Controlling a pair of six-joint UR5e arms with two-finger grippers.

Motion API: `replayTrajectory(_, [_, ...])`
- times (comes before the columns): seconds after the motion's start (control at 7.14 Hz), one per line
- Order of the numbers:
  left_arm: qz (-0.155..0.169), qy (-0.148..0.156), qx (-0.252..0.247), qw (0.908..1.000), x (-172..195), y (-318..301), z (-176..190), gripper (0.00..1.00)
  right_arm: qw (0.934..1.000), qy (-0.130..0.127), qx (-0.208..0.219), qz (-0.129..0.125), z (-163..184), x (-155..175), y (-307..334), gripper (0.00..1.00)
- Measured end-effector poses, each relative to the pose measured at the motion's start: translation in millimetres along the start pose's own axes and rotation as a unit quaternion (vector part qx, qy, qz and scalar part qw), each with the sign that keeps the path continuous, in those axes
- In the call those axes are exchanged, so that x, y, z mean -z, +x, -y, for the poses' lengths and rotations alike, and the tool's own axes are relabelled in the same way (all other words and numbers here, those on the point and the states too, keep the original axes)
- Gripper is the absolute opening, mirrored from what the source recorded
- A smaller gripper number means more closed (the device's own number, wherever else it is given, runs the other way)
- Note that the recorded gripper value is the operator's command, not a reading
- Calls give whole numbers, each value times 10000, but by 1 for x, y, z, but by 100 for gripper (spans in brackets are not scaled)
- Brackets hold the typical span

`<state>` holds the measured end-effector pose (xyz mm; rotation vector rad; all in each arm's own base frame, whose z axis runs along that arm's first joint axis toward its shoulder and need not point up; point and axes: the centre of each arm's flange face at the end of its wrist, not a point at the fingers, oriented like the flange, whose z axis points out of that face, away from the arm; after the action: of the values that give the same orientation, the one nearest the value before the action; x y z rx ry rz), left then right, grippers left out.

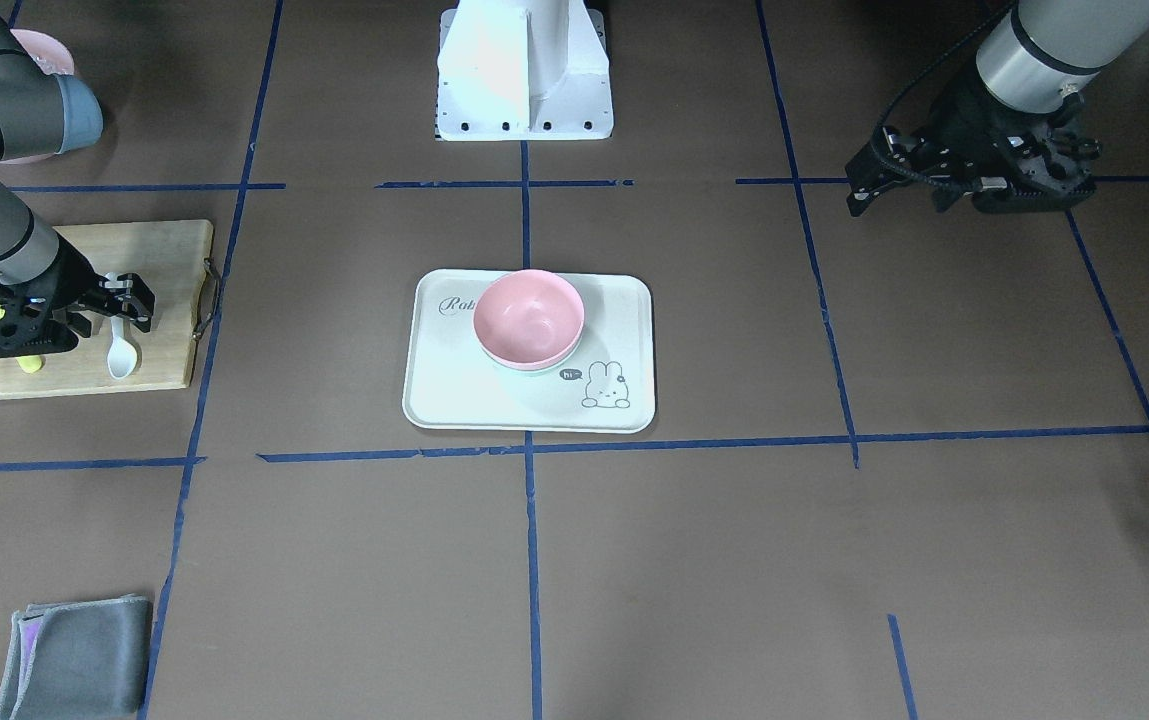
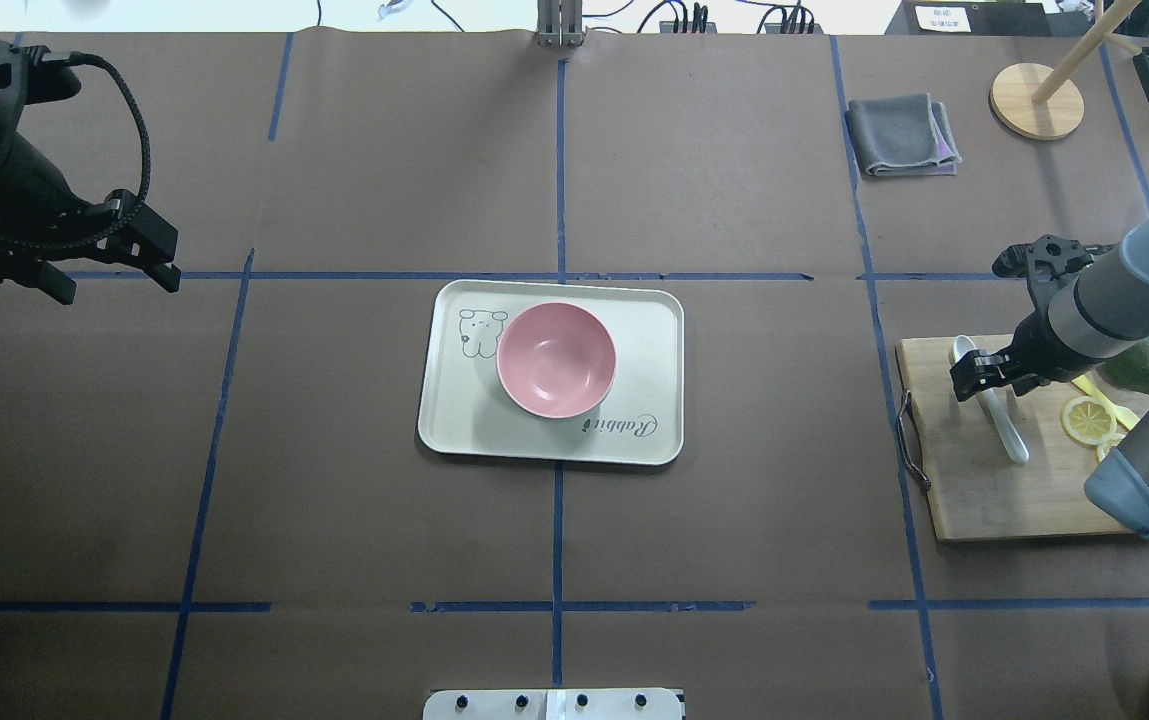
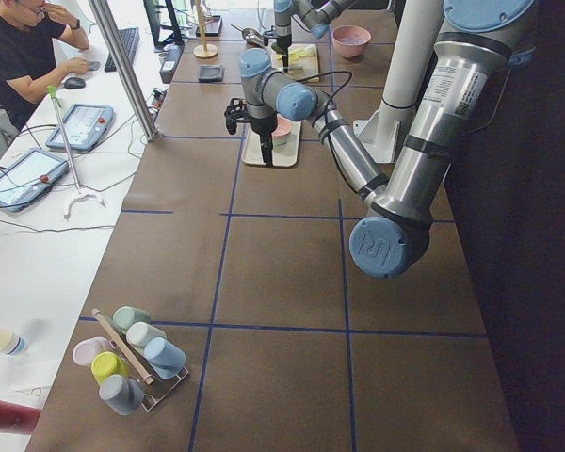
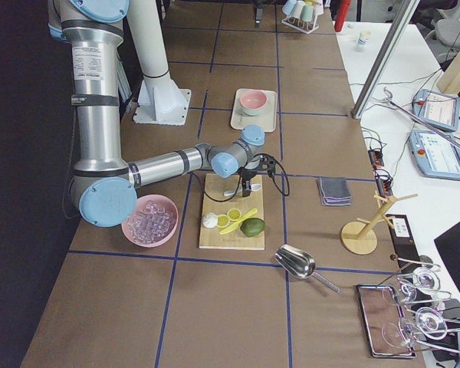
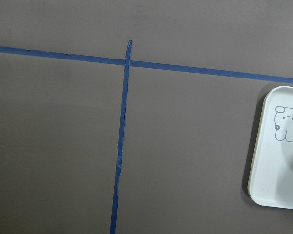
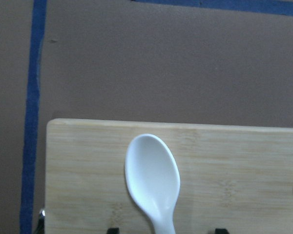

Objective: Stack pink bowl on green and place spoon
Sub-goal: 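Close the right gripper on the white spoon's handle on the board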

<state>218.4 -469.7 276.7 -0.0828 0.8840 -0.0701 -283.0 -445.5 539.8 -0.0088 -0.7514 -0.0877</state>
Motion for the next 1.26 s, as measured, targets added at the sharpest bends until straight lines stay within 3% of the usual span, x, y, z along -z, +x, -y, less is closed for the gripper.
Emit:
replayTrajectory(0.28, [3, 6, 18, 10000, 1, -1, 1, 100, 10000, -12, -16, -5, 0, -1, 1, 19])
replayTrajectory(0.42, [8, 6, 35, 10000, 2, -2, 1, 100, 10000, -18, -21, -10, 0, -1, 2, 3])
replayTrajectory(0.98, [17, 5, 63, 10000, 2, -4, 2, 100, 10000, 28, 12, 28, -1, 4, -2, 0])
replayTrajectory(1.26, [20, 4, 66, 10000, 2, -4, 2, 100, 9999, 44, -2, 156, -5, 34, -18, 0])
